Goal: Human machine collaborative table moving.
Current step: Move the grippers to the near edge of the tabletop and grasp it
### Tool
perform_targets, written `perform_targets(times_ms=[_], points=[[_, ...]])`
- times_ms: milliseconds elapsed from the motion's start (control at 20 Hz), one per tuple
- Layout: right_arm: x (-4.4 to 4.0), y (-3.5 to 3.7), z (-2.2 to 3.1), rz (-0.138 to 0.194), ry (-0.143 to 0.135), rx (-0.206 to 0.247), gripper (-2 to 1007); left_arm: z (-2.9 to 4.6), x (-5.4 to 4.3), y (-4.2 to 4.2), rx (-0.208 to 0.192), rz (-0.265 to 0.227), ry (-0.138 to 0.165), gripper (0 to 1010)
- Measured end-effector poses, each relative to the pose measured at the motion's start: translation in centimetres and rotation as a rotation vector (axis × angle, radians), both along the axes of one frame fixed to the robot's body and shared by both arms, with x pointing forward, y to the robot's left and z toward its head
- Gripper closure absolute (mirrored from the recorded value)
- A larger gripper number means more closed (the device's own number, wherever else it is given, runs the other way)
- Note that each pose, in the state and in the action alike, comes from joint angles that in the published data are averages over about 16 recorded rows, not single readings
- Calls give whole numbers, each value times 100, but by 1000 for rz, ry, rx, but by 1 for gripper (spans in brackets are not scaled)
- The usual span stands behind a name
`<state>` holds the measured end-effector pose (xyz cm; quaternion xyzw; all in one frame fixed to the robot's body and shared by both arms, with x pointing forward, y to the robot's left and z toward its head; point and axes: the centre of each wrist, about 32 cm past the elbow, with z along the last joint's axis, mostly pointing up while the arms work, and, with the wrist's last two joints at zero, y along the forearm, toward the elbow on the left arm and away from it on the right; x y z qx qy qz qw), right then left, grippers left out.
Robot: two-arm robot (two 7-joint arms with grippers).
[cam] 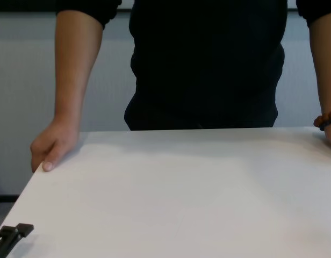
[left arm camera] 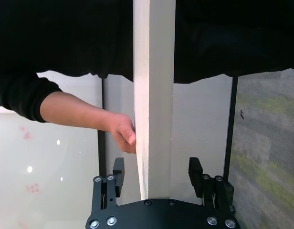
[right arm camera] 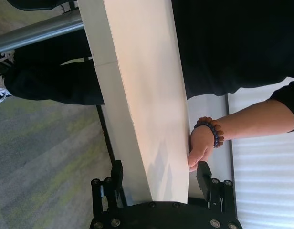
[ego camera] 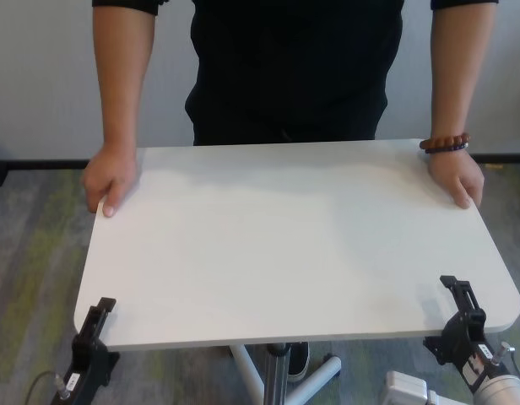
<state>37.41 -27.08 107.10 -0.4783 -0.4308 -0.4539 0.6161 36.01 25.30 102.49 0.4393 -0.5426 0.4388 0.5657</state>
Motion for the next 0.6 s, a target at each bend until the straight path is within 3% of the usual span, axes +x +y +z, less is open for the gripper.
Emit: perform_targets(times_ms=[600], points=[[1, -1, 1, 0, 0, -1, 346, 0, 0, 0, 0, 0, 0, 480]])
